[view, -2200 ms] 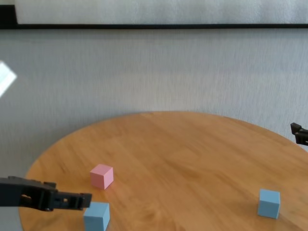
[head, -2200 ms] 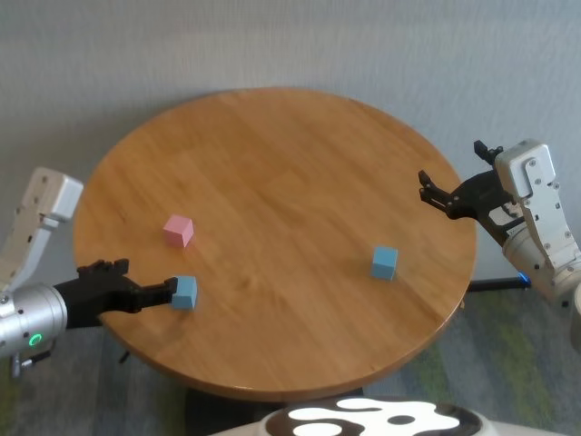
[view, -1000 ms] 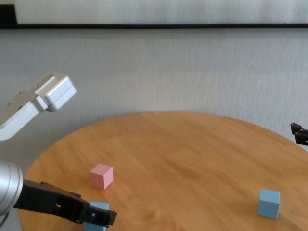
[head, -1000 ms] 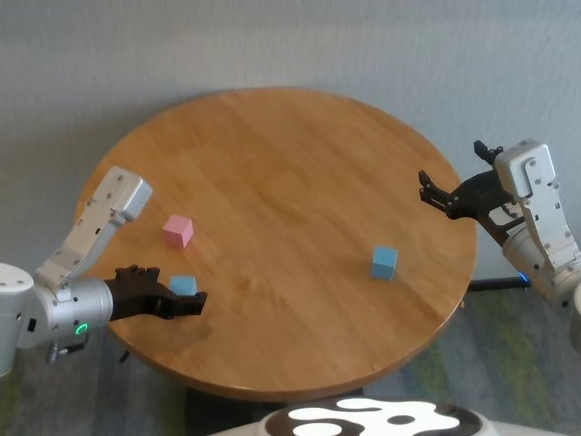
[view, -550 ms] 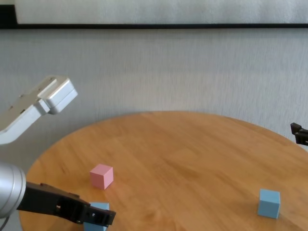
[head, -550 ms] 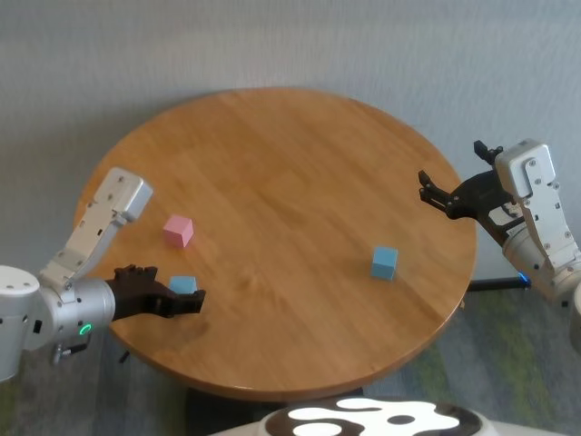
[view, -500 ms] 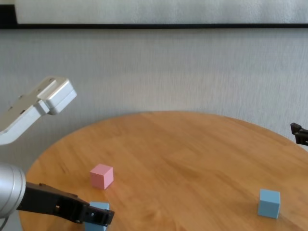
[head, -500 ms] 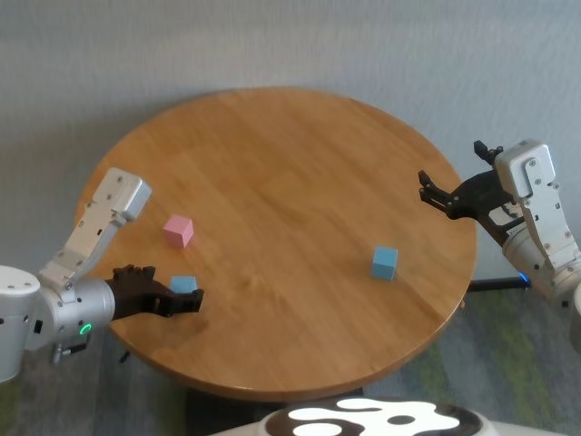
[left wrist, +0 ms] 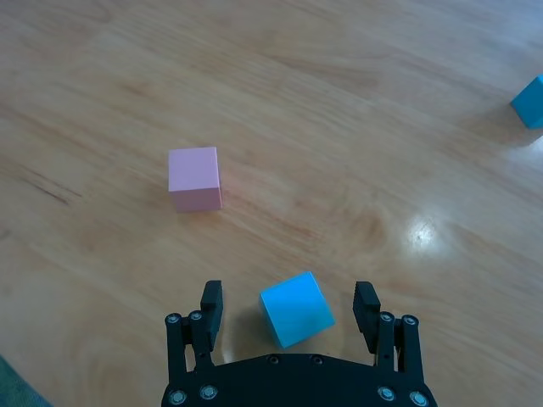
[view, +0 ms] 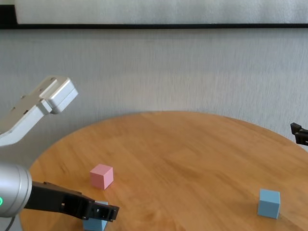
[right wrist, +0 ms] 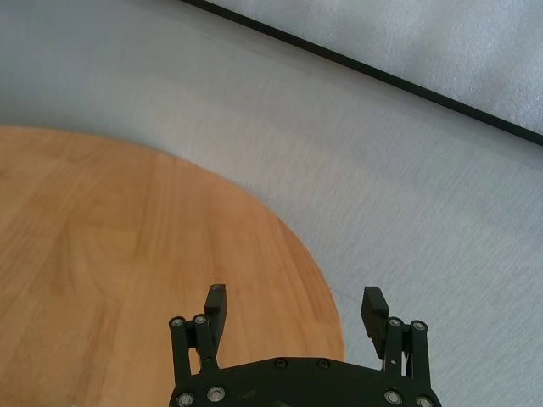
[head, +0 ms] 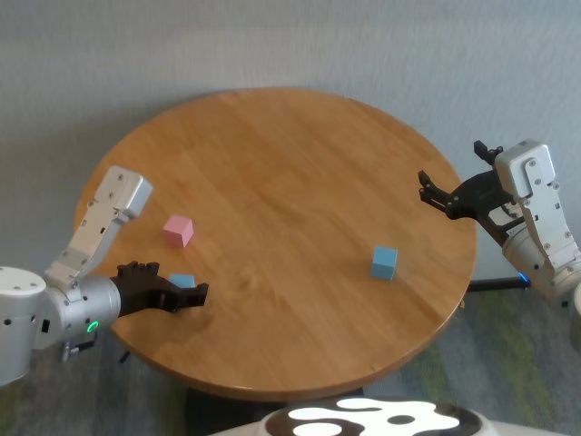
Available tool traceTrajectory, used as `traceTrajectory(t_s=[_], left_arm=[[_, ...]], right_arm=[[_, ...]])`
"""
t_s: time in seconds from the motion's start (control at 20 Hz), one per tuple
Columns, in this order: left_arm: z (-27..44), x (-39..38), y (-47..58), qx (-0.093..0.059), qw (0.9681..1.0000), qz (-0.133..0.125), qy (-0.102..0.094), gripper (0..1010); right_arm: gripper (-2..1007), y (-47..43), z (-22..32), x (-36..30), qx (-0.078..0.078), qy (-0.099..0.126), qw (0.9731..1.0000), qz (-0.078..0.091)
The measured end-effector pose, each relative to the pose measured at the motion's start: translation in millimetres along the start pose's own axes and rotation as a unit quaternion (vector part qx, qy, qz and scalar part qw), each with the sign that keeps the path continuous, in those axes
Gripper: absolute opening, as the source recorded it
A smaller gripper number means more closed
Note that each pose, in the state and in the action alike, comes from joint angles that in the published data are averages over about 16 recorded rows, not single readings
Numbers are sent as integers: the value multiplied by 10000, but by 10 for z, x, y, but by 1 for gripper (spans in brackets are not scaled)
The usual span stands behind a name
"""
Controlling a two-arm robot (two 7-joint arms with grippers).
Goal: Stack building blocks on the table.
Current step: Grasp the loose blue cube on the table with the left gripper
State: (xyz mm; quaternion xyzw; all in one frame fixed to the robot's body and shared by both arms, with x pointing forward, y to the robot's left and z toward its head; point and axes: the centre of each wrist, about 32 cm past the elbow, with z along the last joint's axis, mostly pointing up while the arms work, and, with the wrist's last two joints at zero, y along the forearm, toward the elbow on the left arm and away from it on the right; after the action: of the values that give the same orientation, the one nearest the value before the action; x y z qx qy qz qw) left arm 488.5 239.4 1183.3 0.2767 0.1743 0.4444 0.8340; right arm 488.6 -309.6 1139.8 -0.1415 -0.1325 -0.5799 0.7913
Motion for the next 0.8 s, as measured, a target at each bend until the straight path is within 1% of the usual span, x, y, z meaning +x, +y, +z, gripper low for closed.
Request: traceTrajectory(t_s=[0.2, 0.55, 0.8], left_arm=[[1, 3, -20, 0, 10000, -6, 52, 1000], [0, 13, -59, 43, 9999, 37, 146, 1000], [-7, 11, -85, 62, 9998, 91, 171, 1000]], right_arm=[[1005, 0, 0, 0, 0, 0, 10000, 0], [1005, 0, 0, 0, 0, 0, 10000, 0], [1005, 0, 0, 0, 0, 0, 10000, 0]])
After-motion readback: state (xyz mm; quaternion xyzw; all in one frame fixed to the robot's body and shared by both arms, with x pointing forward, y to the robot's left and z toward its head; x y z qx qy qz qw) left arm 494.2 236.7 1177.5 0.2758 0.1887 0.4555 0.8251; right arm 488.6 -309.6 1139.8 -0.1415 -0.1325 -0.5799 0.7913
